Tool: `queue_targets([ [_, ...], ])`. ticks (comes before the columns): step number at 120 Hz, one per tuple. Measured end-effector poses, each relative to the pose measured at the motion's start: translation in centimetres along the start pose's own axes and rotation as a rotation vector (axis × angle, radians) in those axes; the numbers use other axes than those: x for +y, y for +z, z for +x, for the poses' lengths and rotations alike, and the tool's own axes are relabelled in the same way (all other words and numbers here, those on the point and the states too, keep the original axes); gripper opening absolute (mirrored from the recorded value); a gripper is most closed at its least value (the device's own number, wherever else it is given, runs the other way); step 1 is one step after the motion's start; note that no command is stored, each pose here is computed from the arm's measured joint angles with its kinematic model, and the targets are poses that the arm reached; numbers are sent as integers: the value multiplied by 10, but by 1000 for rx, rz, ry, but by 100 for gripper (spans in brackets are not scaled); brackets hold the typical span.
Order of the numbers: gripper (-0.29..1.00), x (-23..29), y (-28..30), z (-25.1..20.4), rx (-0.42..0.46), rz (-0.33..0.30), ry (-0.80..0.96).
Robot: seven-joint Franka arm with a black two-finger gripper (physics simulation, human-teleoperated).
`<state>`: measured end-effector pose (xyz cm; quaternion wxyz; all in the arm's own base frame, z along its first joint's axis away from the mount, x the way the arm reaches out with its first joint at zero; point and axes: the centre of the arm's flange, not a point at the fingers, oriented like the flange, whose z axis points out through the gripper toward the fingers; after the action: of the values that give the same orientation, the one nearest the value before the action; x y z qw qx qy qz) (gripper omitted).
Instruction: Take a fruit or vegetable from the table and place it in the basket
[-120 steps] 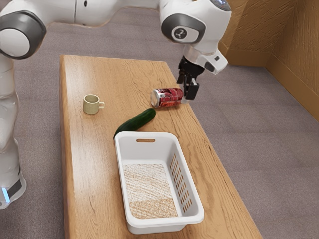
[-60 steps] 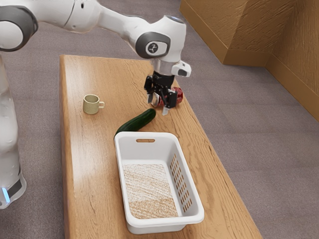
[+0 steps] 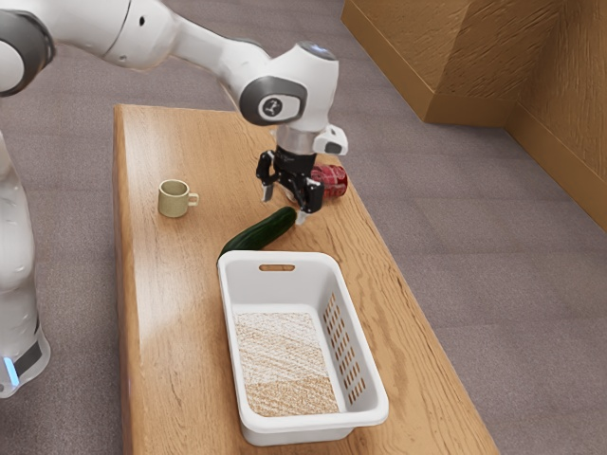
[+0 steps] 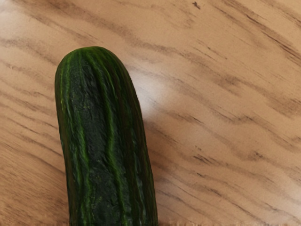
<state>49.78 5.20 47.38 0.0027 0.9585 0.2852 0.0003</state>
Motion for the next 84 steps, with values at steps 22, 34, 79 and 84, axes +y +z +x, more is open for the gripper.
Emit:
queue_targets([
  [22,70,-2,13,-9,-37,58,-53],
  [34,70,-5,20,-13,-55,73,-87],
  [79,70,-5,47,-26,-93,106,-185],
  [84,70,-5,49,-26,-92,106,-195],
])
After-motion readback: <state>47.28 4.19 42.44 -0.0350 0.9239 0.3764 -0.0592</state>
